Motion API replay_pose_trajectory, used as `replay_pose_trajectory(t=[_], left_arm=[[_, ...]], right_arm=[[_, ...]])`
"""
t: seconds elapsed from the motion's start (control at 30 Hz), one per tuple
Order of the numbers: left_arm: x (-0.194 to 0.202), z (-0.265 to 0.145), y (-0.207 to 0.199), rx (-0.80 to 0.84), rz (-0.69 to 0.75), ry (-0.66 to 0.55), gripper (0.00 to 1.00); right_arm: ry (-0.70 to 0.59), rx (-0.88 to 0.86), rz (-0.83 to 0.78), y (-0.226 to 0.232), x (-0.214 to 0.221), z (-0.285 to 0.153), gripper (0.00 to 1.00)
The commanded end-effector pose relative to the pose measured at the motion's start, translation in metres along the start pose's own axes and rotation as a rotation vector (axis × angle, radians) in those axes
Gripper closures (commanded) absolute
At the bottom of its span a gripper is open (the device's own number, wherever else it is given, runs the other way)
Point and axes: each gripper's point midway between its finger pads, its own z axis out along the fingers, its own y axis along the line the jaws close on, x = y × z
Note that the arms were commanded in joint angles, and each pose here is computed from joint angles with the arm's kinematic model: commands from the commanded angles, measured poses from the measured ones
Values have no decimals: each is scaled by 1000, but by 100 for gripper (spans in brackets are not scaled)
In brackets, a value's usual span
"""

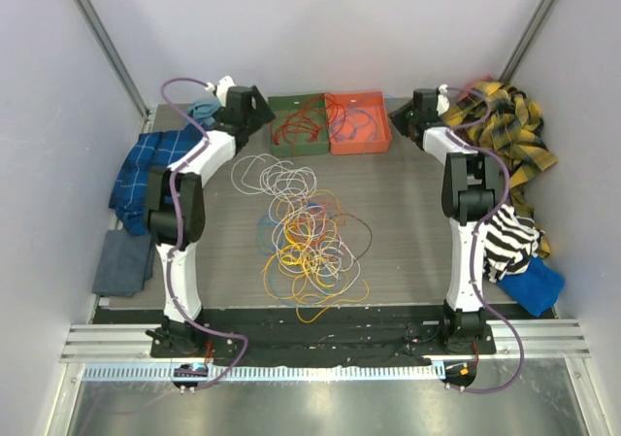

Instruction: Untangle the cables

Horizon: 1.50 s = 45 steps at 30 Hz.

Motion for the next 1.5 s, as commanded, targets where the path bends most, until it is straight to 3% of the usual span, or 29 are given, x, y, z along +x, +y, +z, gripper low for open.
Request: replay_pose_trajectory(t=[0.0, 0.07, 0.2, 0.23, 0.3, 0.33, 0.4, 0.43, 0.47, 0.5, 0.6, 0.67, 0.87, 1.13, 1.47], left_arm=[[-88, -53, -31, 68, -10, -198, 0], [-93, -67, -37, 91, -15, -204, 0], [-91, -115, -56, 123, 24, -231, 0], [-96, -134, -62, 139, 34, -248, 0], [-71, -154, -64, 125, 95, -225, 0], [-75, -176, -67, 146, 95, -246, 0], [-37, -186, -57, 140, 121, -185, 0], [-36, -202, -53, 157, 93, -183, 0], [-26, -207, -49, 163, 34, -150, 0], [-6, -207, -35, 146, 25, -100, 0], [13, -227, -16, 137, 54, -10, 0], [26, -242, 5, 88, 108, 54, 0], [46, -271, 45, 53, 162, 64, 0], [56, -291, 59, 102, 119, 64, 0], [75, -287, 64, 100, 131, 129, 0]], right_arm=[[-118, -142, -39, 75, -53, -60, 62], [-143, -137, -39, 78, -59, -74, 54], [-188, -149, -67, 97, -68, -137, 50], [-185, -173, -91, 110, -57, -154, 50], [-160, -118, -151, 93, -27, -173, 50], [-185, -158, -200, 109, -26, -204, 50], [-126, -165, -294, 108, 30, -226, 51], [-125, -189, -342, 113, 40, -245, 52], [-70, -223, -401, 119, 77, -261, 52], [-45, -190, -446, 103, 98, -264, 53], [59, -192, -553, 75, 151, -292, 55], [81, -214, -562, 64, 159, -311, 55], [134, -164, -619, 10, 177, -324, 55], [264, -247, -574, 17, 211, -319, 49], [310, -207, -707, -2, 228, -321, 52]])
